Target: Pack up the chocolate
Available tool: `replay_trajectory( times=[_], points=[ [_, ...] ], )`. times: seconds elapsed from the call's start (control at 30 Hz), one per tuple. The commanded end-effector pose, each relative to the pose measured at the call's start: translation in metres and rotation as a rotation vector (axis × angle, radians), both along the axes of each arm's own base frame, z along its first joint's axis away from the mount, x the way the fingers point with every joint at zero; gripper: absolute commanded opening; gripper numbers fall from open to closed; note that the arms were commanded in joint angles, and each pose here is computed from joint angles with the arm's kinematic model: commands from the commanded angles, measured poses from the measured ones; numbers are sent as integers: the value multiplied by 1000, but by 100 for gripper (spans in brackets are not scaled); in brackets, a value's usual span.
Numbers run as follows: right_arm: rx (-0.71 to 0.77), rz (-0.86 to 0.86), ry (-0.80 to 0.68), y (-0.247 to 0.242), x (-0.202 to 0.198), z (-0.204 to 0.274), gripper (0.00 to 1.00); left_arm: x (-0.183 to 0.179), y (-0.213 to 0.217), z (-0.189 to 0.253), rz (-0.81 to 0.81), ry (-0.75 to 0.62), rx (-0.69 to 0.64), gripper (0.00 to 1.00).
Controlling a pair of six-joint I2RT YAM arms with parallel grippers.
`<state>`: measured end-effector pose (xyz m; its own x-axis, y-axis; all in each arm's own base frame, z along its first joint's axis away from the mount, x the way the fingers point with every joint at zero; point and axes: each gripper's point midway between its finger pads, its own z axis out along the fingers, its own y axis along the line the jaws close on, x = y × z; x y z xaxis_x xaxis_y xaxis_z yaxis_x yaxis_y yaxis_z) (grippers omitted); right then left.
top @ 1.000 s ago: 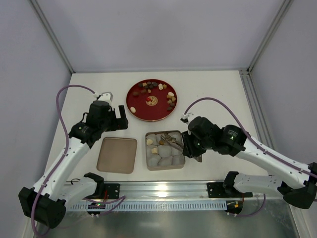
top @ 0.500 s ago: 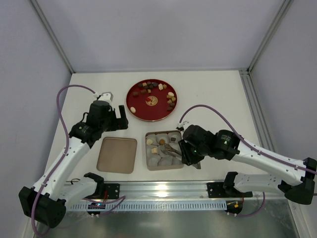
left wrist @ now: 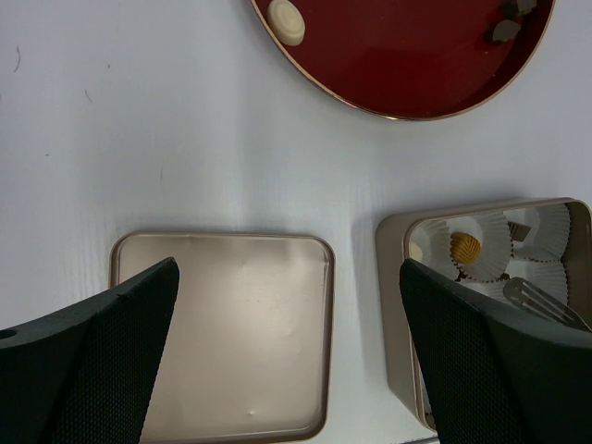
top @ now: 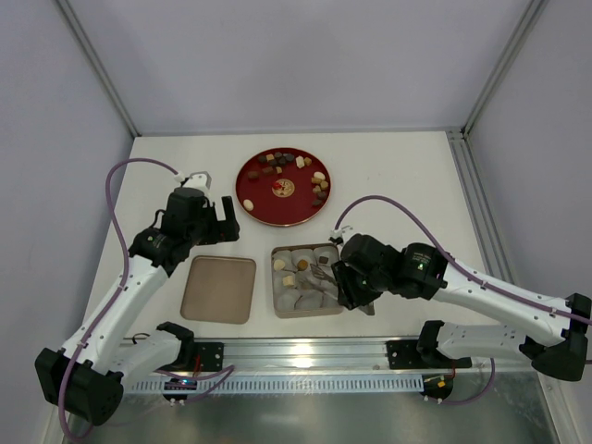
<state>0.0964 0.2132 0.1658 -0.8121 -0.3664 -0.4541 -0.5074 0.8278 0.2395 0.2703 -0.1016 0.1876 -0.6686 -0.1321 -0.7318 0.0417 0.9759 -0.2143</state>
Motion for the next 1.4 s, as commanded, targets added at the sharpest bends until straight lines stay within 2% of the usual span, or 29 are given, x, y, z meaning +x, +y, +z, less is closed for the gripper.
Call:
replay_trajectory(
  times=[0.0, 0.23, 0.37, 0.53, 0.57, 0.67, 0.8, 1.13, 1.37],
  points=[
    [27, -22, -70, 5, 12, 17, 44, 5, 1, 13, 13, -35, -11, 100],
    [41, -17, -154, 10, 48, 51, 45, 5, 1, 13, 12, -34, -12, 100],
    [79, -50, -208, 13, 101, 72, 44, 5, 0, 13, 10, -33, -14, 100],
    [48, -144, -284, 1, 185, 86, 43, 5, -1, 11, 6, -28, -15, 100],
    [25, -155, -265, 2, 201, 76, 43, 5, -1, 12, 6, -27, -17, 100],
    [12, -200, -289, -3, 240, 84, 43, 5, -2, 11, 2, -25, -17, 100],
    [-34, -221, -244, 1, 279, 60, 42, 5, -2, 11, 1, -25, -17, 100],
    [-95, -255, -226, 9, 325, 35, 41, 6, -4, 10, -3, -21, -24, 100],
    [-116, -259, -198, 10, 328, 22, 40, 6, -4, 11, -5, -24, -24, 100]
  ],
)
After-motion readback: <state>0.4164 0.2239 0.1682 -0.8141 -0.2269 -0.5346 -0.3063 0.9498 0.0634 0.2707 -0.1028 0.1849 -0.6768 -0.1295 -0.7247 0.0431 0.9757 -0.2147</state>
